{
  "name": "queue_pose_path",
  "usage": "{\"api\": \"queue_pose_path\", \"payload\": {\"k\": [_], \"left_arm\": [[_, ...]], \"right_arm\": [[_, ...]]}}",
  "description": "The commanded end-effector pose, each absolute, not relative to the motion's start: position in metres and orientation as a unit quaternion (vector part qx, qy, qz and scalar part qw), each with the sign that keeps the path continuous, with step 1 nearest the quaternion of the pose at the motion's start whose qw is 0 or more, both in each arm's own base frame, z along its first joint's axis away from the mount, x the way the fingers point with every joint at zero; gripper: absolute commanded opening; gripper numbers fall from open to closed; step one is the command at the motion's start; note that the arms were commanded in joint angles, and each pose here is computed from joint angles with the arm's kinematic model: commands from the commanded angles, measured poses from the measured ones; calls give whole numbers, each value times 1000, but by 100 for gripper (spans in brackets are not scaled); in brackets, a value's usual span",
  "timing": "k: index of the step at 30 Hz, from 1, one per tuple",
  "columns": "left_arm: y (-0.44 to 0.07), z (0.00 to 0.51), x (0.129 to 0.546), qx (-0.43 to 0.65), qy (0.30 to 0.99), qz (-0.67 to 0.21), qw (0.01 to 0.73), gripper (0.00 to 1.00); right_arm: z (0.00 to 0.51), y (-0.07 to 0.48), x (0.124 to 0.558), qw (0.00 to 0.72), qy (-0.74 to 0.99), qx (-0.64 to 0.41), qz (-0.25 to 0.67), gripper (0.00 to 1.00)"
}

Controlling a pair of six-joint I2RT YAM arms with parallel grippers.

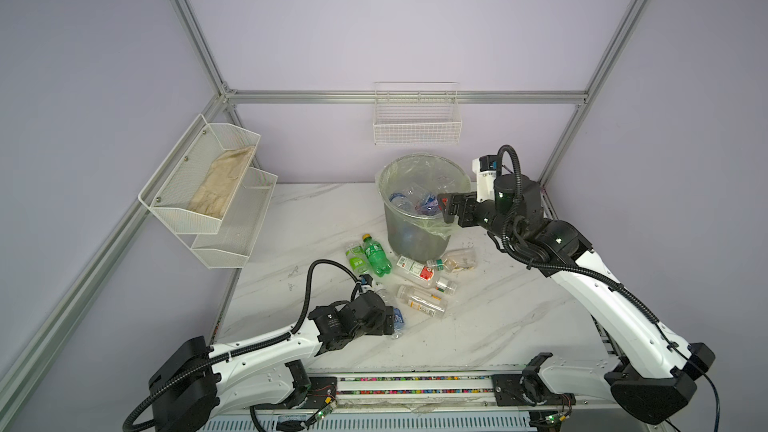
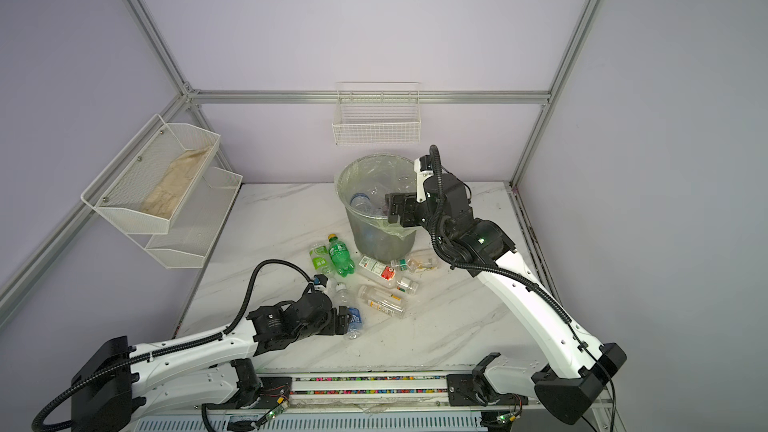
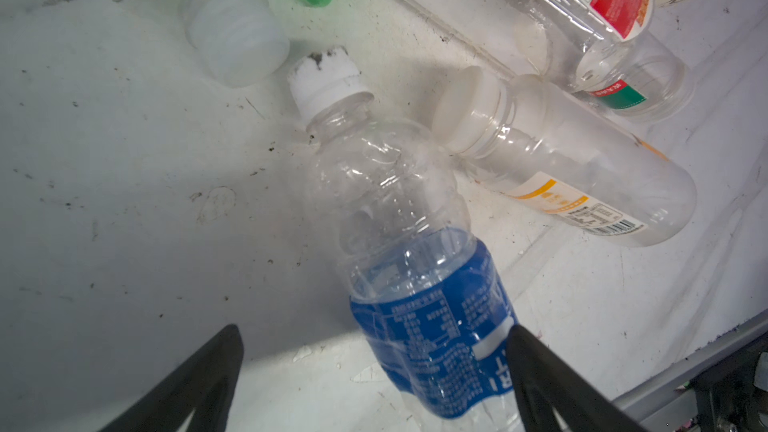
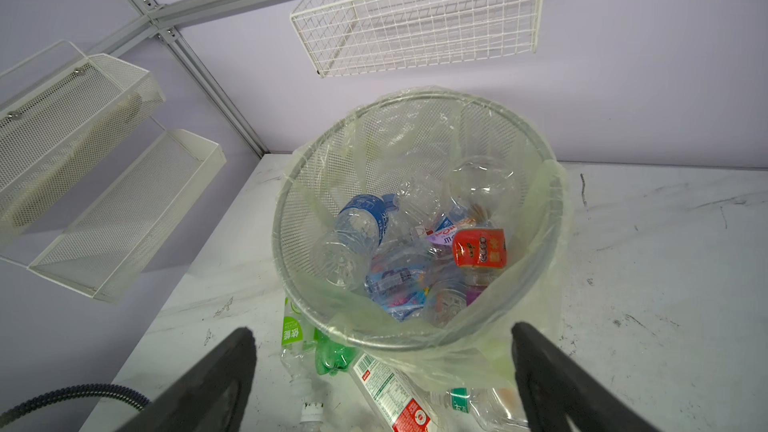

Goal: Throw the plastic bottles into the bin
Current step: 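Withdraw the right gripper while the left gripper lowers onto another blue-label bottle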

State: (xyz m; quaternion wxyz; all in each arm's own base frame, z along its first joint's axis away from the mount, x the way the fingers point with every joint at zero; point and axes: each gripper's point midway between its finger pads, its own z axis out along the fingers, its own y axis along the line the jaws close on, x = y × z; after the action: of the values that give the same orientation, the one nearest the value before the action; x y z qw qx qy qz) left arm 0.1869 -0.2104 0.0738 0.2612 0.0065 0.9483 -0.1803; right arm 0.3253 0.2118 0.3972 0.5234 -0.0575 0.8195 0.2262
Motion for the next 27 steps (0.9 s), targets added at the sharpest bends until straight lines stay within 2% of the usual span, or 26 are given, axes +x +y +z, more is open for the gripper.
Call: {"api": "queue_pose_path", "payload": {"k": [1,14,27], "left_arm": [[-243,120,212,-28,921,-238,306,95],[-256,110,220,-30,927,-226,299,92],[-261,90,227,-20,937,-190,292,84]], "right_arm": [[402,210,321,530,813,-52,236,97],[400,206,315,530,813,-52,238,97],[394,207,309,523,813,-58,248,97]]}}
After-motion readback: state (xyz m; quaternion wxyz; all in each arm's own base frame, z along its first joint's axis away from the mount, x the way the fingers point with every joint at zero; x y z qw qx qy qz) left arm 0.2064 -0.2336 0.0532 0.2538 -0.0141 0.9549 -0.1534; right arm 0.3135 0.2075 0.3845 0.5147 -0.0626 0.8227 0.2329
